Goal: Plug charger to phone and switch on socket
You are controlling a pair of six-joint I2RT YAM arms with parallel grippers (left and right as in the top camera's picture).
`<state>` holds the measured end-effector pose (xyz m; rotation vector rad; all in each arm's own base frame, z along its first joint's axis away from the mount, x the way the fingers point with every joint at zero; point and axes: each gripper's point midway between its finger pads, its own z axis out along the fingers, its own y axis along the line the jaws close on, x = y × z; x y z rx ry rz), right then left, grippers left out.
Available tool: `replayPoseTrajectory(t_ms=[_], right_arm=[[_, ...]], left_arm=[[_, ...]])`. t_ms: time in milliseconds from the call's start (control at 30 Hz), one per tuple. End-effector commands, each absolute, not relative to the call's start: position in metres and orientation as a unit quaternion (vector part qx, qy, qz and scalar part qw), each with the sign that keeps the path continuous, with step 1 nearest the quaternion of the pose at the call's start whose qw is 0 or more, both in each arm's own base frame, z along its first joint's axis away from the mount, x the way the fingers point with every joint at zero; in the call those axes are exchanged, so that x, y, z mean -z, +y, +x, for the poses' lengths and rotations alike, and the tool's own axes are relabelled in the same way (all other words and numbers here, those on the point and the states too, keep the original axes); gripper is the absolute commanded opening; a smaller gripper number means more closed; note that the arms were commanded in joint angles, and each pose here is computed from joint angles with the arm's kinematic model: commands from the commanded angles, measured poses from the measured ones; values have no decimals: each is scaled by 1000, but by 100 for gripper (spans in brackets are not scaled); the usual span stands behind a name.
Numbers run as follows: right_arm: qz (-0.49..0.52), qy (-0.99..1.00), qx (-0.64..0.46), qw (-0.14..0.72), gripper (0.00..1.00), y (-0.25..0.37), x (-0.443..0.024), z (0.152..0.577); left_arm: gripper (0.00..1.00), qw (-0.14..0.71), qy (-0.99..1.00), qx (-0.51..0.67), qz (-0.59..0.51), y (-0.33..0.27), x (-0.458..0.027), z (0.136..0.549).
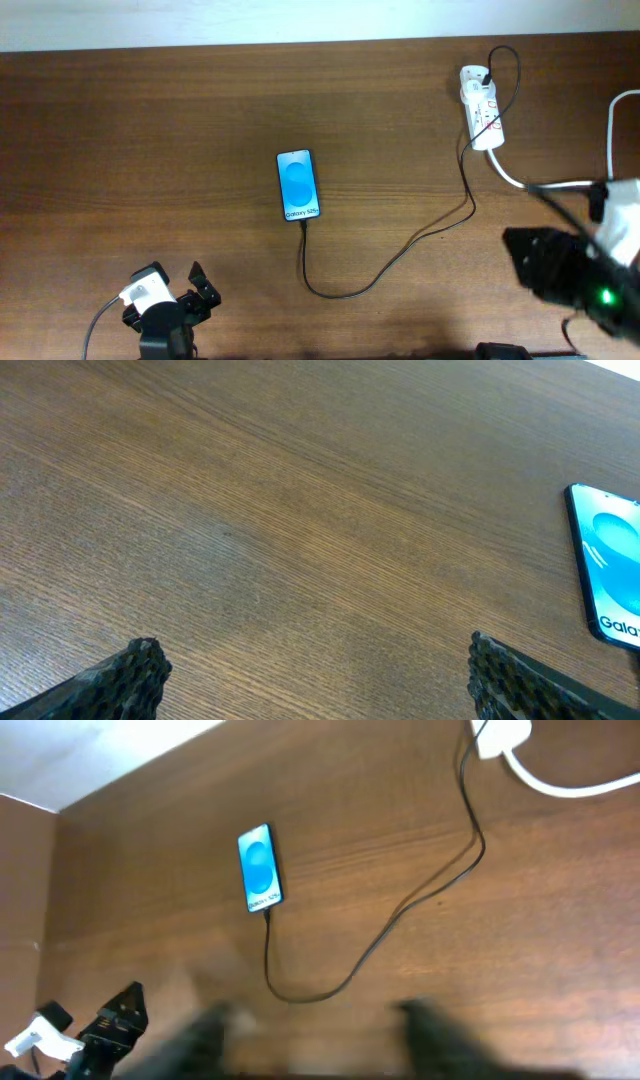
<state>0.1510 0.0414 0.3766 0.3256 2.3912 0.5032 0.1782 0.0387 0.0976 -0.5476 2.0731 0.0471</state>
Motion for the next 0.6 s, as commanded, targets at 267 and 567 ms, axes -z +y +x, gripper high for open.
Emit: replayPoseTrajectory(t_ms=[267,567], right_arm=[[50,922,-148,354,98,39,-364,130],[7,860,-145,489,98,42,-271,142]], left_arm=[[99,478,848,-24,-228,41,-97,177],[99,478,848,-24,-228,41,-97,177]])
